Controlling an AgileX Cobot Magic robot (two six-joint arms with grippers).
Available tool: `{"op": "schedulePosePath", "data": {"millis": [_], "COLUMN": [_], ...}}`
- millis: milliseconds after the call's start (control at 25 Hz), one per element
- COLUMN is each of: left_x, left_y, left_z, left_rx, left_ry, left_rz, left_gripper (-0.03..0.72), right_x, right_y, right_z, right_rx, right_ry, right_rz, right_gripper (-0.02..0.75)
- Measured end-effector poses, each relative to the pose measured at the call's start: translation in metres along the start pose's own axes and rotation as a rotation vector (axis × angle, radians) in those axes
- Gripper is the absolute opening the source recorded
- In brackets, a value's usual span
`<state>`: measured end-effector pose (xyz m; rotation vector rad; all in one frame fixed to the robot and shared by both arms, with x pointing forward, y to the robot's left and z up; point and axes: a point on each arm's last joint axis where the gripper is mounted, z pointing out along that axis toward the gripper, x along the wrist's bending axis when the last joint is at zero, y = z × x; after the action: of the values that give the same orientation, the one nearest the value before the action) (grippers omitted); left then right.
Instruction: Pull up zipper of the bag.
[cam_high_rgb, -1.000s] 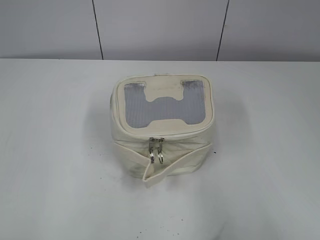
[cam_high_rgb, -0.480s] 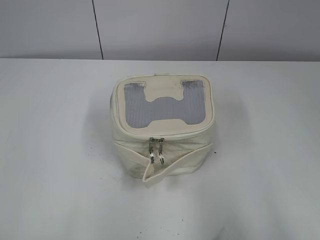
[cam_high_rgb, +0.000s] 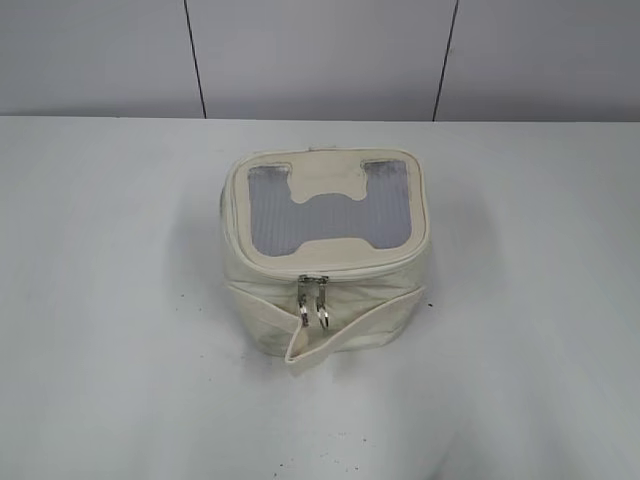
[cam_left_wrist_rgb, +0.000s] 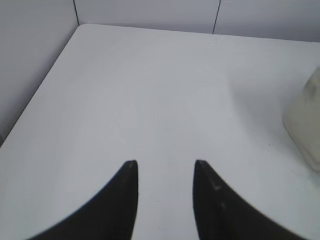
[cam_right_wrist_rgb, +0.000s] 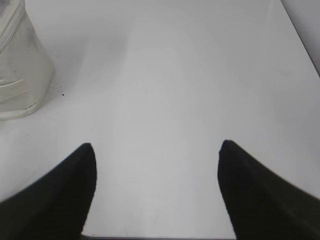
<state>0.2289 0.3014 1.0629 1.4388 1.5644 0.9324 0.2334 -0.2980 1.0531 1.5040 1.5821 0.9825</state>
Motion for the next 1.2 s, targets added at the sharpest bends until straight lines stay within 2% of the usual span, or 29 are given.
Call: {"op": "schedulePosePath", "data": {"millis": [240,1200], "left_x": [0.0003,0.0002], "left_y": [0.0,0.0], "left_z": [0.0,0.0], "left_rx": [0.002,0.002], "left_ry": [-0.027,-0.023], "left_rz": [0.013,0.011], "left_gripper": [0.291,0.291], "right_x": [0.0,0.0], "right_y": [0.0,0.0], "right_z": [0.0,0.0], "right_rx": [0.0,0.0], "right_ry": [0.0,0.001], "right_rz": [0.0,0.0], "right_gripper": [0.587,0.587]}}
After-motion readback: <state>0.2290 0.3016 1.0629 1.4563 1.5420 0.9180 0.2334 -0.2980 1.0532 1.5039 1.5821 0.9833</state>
